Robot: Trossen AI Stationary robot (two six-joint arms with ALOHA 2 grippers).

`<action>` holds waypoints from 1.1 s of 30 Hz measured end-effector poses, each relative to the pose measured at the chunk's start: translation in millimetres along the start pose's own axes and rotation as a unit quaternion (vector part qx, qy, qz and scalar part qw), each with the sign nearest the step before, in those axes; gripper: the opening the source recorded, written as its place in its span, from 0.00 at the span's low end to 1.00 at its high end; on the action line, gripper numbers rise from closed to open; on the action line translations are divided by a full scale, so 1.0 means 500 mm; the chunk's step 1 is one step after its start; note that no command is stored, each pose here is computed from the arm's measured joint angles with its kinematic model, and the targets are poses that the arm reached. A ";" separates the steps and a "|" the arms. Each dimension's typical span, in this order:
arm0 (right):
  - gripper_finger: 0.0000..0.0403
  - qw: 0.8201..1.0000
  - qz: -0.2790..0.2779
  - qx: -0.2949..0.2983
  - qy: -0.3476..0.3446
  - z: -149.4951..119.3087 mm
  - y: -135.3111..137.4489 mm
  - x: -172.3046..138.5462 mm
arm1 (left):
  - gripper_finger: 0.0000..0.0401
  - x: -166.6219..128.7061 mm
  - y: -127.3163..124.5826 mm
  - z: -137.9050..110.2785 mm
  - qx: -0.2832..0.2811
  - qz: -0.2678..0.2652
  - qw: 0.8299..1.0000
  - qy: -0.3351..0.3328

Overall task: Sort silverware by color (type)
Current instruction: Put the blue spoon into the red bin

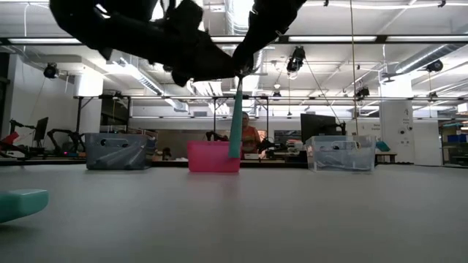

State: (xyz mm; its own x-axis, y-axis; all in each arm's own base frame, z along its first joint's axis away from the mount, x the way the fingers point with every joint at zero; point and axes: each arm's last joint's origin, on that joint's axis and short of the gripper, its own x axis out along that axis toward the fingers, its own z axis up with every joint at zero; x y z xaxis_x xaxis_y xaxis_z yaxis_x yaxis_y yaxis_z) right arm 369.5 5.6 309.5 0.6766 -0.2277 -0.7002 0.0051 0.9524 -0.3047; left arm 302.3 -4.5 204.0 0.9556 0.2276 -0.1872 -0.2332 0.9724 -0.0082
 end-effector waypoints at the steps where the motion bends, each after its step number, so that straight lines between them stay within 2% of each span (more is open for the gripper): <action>1: 0.02 1.000 0.000 0.000 0.001 0.000 0.000 0.000 | 0.37 0.007 -0.001 0.002 0.001 0.001 1.000 -0.002; 8: 0.02 1.000 0.001 -0.002 0.007 -0.003 0.000 0.000 | 0.34 0.027 -0.006 0.013 0.016 0.001 1.000 -0.006; 18: 0.02 1.000 0.002 -0.002 0.008 -0.003 0.001 0.000 | 0.02 0.027 -0.004 0.014 0.013 0.003 1.000 -0.006; 21: 0.05 1.000 0.000 -0.002 0.006 -0.003 0.001 0.001 | 0.02 0.027 -0.004 0.014 0.008 0.003 1.000 -0.007; 28: 0.22 1.000 -0.009 0.006 0.003 -0.001 -0.001 0.001 | 0.00 0.026 -0.004 0.013 -0.005 0.003 1.000 -0.006; 33: 0.28 0.999 -0.047 0.014 0.000 0.001 -0.008 -0.008 | 0.00 0.024 -0.001 0.013 -0.016 0.027 0.999 -0.010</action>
State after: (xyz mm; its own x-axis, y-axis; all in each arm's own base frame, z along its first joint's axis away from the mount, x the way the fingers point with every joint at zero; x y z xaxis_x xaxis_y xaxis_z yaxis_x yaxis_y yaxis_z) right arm 367.2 3.0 313.9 0.6722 -0.3170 -0.6691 0.0899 0.9320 -0.3512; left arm 315.2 -1.8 207.9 0.9446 0.2813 -0.1693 -0.2903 0.9564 -0.0308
